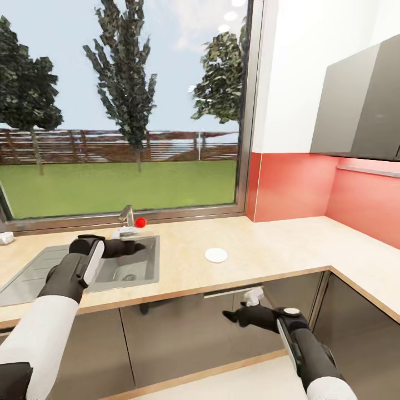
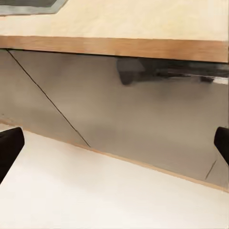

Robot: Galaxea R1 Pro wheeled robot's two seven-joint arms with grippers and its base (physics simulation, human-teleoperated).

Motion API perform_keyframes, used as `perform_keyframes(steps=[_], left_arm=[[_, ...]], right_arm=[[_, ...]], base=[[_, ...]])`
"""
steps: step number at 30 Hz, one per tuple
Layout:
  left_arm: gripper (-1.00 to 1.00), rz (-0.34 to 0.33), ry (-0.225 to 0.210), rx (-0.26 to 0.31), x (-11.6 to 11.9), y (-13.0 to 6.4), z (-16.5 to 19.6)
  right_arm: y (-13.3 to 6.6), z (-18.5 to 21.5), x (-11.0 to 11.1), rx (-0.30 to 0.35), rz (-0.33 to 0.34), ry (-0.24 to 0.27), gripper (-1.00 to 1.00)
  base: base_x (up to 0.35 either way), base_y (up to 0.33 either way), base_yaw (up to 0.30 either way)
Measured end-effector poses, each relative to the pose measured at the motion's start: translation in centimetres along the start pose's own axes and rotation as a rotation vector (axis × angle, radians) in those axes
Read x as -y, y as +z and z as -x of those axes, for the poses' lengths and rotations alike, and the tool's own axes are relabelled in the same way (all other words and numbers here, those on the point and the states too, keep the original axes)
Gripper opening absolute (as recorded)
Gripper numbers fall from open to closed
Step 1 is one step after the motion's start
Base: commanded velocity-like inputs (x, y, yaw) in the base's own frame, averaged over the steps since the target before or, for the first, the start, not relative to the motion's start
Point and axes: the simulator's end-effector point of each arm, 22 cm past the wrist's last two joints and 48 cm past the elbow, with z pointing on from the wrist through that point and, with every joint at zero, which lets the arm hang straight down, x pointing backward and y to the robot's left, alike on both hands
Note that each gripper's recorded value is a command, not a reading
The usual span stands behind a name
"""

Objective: Set up a coffee station on the kitchen countertop: keep the coffee maker on the countertop, move the bottle of coffee from the kitchen shelf to the counter next to the coffee maker, place a paper coffee filter on top of the coffee maker, put the saucer next to the coffee maker with the coffee cup on the saucer, and place the electric kettle next to the coffee maker.

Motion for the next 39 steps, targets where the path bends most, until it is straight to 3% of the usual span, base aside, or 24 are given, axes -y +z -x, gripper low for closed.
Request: perform_keyframes(steps=[3,4,6,8,9,12,15,16,20,23,27,34,39], left_arm=[[1.00,-0.007,-0.006,-0.013,-0.1,-0.1,-0.2],[1.00,-0.014,-0.016,-0.042,0.2,-0.1,-0.8],[1.00,-0.019,-0.021,-0.055,0.5,-0.1,-1.0],[1.00,-0.023,-0.023,-0.062,0.8,-0.1,-1.1],[1.00,-0.027,-0.025,-0.063,1.0,-0.1,-0.9],[1.00,-0.044,-0.037,-0.059,1.4,-0.2,-0.6],[1.00,-0.085,-0.067,-0.056,2.3,-0.2,-0.7],[1.00,-0.114,-0.087,-0.053,3.1,-0.1,-0.7],[1.00,-0.142,-0.093,-0.051,4.5,0.0,-0.8],[1.00,-0.170,-0.091,-0.051,6.6,0.3,-0.9],[1.00,-0.188,-0.085,-0.049,8.2,0.5,-0.9],[1.00,-0.189,-0.086,-0.055,8.4,0.7,-1.1],[1.00,-0.197,-0.094,-0.055,8.5,0.7,-1.2]], right_arm=[[-1.4,3.3,-1.6,0.041,0.060,0.016,1.00],[-2.6,5.4,-2.8,0.059,0.104,0.056,1.00],[-3.8,7.3,-3.9,0.082,0.138,0.076,1.00],[-5.0,9.2,-4.8,0.113,0.162,0.083,1.00],[-6.8,12.0,-5.9,0.160,0.183,0.081,1.00],[-8.1,13.8,-6.5,0.166,0.187,0.098,1.00],[-8.9,17.0,-5.6,0.177,0.138,0.107,1.00],[-9.5,20.8,-3.0,0.215,0.003,0.096,1.00],[-10.9,24.8,-1.9,0.269,-0.064,0.069,1.00],[-11.3,25.4,-1.3,0.282,-0.082,0.076,1.00],[-10.9,24.2,0.4,0.263,-0.094,0.131,1.00],[-10.1,22.8,1.5,0.230,-0.100,0.165,1.00],[-8.0,20.0,2.0,0.155,-0.083,0.215,1.00]], base=[[0.000,0.000,0.000],[0.000,0.000,0.000],[0.000,0.000,0.000],[0.000,0.000,0.000],[0.000,0.000,0.000],[0.000,0.000,0.000],[0.000,0.000,0.000],[0.000,0.000,0.000],[0.085,0.000,0.000],[0.265,-0.019,0.000],[0.273,-0.125,0.000],[0.242,-0.223,0.000],[0.235,-0.256,0.000]])
